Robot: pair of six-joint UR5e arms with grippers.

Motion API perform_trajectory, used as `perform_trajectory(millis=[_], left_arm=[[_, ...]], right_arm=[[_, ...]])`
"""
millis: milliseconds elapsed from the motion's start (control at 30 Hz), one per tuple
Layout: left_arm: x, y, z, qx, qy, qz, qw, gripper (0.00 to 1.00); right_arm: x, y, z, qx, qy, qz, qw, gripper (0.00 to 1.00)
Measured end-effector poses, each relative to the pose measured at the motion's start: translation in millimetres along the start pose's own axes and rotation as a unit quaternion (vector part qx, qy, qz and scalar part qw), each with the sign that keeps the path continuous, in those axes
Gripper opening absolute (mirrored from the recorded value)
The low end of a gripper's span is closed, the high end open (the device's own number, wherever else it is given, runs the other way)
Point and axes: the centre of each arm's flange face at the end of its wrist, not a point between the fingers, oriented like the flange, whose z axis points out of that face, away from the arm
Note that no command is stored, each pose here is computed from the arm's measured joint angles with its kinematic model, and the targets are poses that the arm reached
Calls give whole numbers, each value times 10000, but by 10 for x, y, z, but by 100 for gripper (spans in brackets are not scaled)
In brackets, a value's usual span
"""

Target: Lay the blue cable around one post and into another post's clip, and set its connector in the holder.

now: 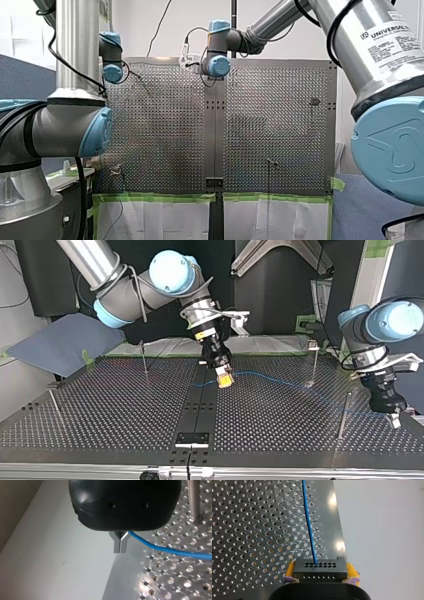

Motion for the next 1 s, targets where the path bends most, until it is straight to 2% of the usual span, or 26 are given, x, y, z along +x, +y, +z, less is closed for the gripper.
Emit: perform_trajectory(millis=[367,700,1000], left_arm=[[196,145,45,-29,179,43,9998,0],[531,216,16,-88,472,130,9988,0],[674,231,-142,-74,570,-108,9983,0]], right_arm=[[-105,46,14,-45,-86,-10,10000,0],[-145,124,26,-143,-123,-21,9998,0],[-173,161,25,-182,-169,-23,9997,0]])
